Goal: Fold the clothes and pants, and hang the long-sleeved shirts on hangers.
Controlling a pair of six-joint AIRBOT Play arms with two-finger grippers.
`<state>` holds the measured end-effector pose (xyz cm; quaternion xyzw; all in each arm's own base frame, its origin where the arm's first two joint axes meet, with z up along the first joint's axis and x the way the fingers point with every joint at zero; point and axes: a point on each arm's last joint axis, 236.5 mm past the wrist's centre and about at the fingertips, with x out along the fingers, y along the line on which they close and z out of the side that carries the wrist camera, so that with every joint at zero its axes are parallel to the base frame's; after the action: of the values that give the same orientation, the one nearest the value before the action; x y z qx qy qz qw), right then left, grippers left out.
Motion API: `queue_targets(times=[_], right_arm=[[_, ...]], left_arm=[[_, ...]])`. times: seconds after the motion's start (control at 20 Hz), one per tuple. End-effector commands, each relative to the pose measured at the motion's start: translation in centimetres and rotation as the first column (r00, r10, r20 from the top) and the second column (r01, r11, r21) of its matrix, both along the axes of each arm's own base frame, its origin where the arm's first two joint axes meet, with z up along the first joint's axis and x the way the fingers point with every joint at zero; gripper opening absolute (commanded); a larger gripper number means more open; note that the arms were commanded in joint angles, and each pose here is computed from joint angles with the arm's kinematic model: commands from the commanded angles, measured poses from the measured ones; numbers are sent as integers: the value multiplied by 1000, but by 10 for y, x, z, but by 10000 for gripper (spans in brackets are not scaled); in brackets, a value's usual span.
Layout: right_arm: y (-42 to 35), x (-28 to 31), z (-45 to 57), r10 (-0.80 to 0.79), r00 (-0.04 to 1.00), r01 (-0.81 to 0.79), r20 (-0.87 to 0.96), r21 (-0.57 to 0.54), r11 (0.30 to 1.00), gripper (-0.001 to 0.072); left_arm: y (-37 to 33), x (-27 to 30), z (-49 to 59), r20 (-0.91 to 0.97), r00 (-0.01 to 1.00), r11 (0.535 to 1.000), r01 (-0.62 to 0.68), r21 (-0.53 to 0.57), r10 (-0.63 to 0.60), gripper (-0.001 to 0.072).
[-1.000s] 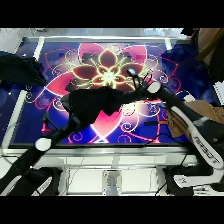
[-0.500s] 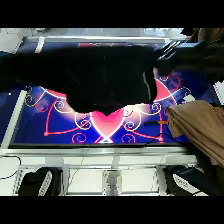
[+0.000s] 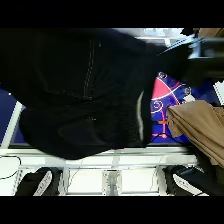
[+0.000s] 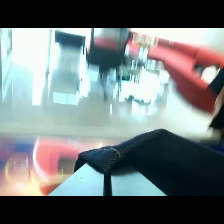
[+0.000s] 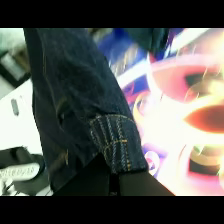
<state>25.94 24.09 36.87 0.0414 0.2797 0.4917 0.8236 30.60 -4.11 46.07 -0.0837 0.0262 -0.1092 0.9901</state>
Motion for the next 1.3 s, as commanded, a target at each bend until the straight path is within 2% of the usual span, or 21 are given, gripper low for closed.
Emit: queue_targets(times=[0.0, 0.15, 0.3, 0.4, 0.5, 0.6, 0.7, 0.8, 0.9, 1.1, 1.25], right_arm=[[12, 37, -89, 5, 977, -15, -215, -43, 999, 21], [12, 108, -179, -107, 950, 88, -295, -77, 993, 20], [-1, 185, -253, -251, 899, 233, -359, -93, 968, 21], [-24, 237, -298, -371, 845, 367, -387, -86, 926, 21], [-53, 287, -333, -472, 768, 505, -433, -42, 862, 20], [-77, 323, -353, -521, 715, 587, -467, -4, 809, 20], [-94, 348, -359, -542, 704, 614, -458, 11, 789, 21], [-107, 365, -346, -553, 716, 624, -427, 35, 781, 21], [-114, 363, -329, -526, 749, 585, -403, 30, 810, 21], [-109, 310, -338, -375, 804, 368, -461, -109, 923, 24], [-114, 273, -365, -338, 786, 237, -517, -253, 938, 24]], left_arm=[[9, 77, -75, -242, 970, 1000, 16, 19, -11, 4], [3, 150, -181, -480, 877, 996, 67, 65, -27, 5], [-6, 209, -286, -624, 781, 984, 102, 146, 12, 5], [-10, 246, -334, -628, 777, 979, 96, 180, 39, 5], [-15, 279, -361, -593, 803, 985, 60, 161, 48, 5], [-25, 294, -381, -584, 811, 988, 52, 148, 45, 5], [-37, 294, -391, -594, 804, 986, 74, 150, 30, 6], [-45, 292, -383, -584, 812, 985, 85, 149, 18, 5], [-46, 284, -371, -588, 809, 984, 94, 149, 12, 5], [-52, 242, -372, -700, 714, 976, 163, 147, -14, 5], [-69, 203, -392, -799, 601, 961, 243, 134, -40, 5]])
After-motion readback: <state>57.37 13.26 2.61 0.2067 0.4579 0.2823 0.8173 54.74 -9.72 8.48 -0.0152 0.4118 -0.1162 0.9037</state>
